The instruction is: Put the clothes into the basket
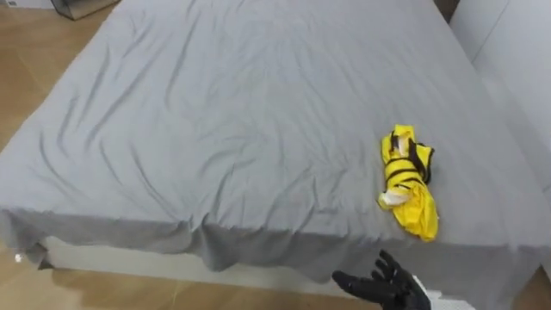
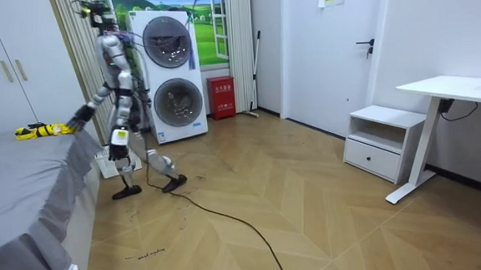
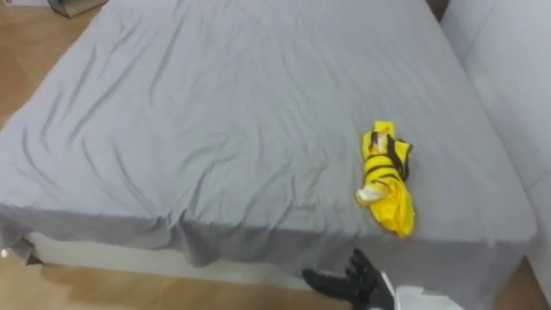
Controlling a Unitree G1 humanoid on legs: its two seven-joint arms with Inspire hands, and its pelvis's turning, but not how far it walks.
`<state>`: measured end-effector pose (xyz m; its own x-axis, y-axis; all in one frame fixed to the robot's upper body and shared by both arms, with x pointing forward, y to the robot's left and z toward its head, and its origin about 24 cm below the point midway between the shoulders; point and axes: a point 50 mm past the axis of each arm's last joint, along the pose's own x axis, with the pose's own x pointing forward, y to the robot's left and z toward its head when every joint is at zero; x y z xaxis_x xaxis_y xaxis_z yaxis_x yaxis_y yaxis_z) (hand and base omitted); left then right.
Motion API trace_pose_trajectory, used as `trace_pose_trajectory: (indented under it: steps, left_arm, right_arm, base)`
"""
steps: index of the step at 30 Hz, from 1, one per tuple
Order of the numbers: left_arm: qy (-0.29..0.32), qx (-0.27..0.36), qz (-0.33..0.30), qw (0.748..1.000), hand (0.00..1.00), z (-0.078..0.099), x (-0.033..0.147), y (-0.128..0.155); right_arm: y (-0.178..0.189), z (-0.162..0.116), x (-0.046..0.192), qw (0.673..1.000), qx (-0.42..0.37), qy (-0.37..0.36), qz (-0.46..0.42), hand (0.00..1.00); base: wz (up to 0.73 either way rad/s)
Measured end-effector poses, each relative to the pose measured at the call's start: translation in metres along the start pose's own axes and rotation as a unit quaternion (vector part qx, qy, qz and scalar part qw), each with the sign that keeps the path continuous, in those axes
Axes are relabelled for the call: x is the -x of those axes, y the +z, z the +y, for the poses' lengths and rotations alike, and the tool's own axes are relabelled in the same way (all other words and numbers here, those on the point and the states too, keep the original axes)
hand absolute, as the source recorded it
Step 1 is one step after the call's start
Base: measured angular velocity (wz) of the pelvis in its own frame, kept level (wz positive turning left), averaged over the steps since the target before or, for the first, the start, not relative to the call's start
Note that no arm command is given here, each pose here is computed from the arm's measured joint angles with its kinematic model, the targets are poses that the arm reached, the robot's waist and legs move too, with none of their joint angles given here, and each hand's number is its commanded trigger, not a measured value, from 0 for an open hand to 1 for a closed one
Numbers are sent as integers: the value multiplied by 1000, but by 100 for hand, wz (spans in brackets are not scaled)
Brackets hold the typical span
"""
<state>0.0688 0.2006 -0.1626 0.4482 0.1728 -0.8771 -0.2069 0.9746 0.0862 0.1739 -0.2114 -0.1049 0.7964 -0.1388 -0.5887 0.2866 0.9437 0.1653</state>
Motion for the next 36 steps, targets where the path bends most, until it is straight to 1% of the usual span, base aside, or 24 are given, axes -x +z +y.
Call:
trace_pose_trajectory:
  steps: [2,3,4,6,10,14,15,17,23,27,33,36]
  left_arm:
    - [4,4,5,1000,0,3,4,-8]
    - [9,8,13,1000,0,6,6,-14]
    - [12,15,14,1000,0,8,7,-15]
    - [12,29,12,999,0,8,6,-14]
    - [9,35,-9,999,0,7,5,-5]
    - [-1,23,-4,1000,0,4,6,-8]
    - [-7,21,4,1000,0,3,7,-13]
    - [-11,22,10,1000,0,4,10,-18]
    - [-16,22,-3,1000,0,5,9,-15]
    - [-14,21,-3,1000,0,7,9,-15]
    - [-15,24,-1,1000,0,8,9,-15]
    - [-16,23,-2,1000,0,11,8,-12]
  right_arm:
    - [9,2,1,1000,-7,2,-24,0]
    - [14,5,-1,999,-9,4,-37,0]
    - [19,8,-3,999,-13,6,-44,0]
    - [24,9,-5,999,-16,4,-52,0]
    - [41,12,-1,996,-22,1,-90,0]
    - [43,9,6,995,-11,-13,-100,0]
    - [46,10,7,994,-11,-16,-107,0]
    - [50,9,8,993,-9,-22,-115,0]
    - [60,11,5,990,-4,-35,-135,0]
    - [65,11,4,989,-18,-44,-141,0]
    - [92,10,-3,980,-35,-79,-178,0]
    - [103,7,-6,977,-28,-95,-190,0]
  base:
    - [7]
    - [7]
    - [7]
    - [-15]
    - [-64]
    - [-35]
    - [-18]
    - [0]
    - [12]
    - [0]
    - [-1]
    - [0]
